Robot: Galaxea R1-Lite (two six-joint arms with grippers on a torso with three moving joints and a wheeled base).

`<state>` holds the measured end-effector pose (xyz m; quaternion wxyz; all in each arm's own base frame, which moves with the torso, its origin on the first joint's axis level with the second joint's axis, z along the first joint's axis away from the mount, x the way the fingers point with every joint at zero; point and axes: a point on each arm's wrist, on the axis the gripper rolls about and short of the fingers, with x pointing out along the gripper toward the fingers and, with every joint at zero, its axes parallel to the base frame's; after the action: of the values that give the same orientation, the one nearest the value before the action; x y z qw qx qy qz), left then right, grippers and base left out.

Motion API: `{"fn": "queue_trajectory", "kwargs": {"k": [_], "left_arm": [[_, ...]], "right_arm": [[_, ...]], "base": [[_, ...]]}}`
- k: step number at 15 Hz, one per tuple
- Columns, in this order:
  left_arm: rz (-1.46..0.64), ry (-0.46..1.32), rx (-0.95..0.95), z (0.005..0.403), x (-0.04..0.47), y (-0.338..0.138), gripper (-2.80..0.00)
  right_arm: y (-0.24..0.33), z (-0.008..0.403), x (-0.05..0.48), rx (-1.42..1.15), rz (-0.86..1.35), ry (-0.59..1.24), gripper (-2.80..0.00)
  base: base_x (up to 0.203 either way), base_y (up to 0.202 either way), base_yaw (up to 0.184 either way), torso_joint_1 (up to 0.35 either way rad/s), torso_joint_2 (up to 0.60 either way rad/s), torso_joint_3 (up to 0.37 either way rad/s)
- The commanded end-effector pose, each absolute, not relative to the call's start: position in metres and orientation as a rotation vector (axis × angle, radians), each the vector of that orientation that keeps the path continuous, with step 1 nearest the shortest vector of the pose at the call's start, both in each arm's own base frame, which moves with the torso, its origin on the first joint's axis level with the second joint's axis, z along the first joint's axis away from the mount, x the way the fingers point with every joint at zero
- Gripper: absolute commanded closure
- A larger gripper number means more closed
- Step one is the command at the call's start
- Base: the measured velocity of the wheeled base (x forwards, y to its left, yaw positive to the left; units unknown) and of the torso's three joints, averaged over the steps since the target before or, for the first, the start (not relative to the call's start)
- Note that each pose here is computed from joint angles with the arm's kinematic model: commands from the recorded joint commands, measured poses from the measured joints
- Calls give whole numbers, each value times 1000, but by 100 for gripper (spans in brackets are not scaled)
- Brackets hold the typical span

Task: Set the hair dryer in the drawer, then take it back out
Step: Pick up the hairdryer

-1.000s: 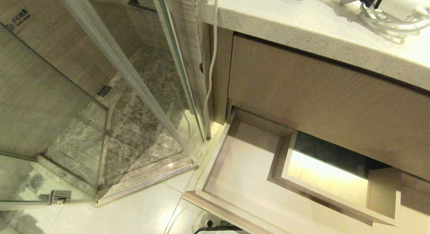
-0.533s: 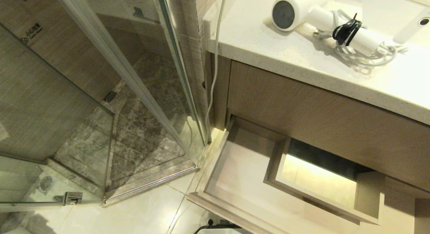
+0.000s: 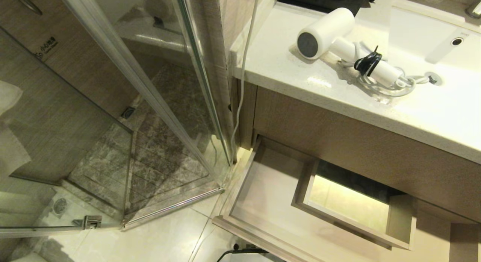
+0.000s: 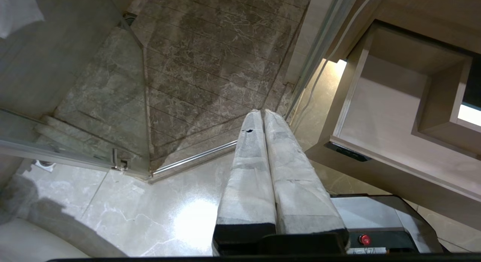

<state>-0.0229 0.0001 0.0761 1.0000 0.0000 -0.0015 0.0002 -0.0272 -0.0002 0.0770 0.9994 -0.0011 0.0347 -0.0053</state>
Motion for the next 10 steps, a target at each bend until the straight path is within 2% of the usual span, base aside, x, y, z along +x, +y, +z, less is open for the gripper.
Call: {"fn": "queue_trajectory", "kwargs": {"k": [1, 8, 10], "left_arm": [[1, -2, 0, 76, -23, 0, 0], [0, -2, 0, 76, -23, 0, 0], [0, -2, 0, 76, -23, 0, 0]], "right_arm": [[0, 77, -27, -2, -11, 72, 0], [0, 77, -27, -6, -5, 71, 0], [0, 77, -27, -3, -3, 74, 0]], "base": [[0, 0, 0, 168, -327, -161], [0, 0, 0, 162, -317, -150], [0, 0, 0, 18, -15, -15]]}}
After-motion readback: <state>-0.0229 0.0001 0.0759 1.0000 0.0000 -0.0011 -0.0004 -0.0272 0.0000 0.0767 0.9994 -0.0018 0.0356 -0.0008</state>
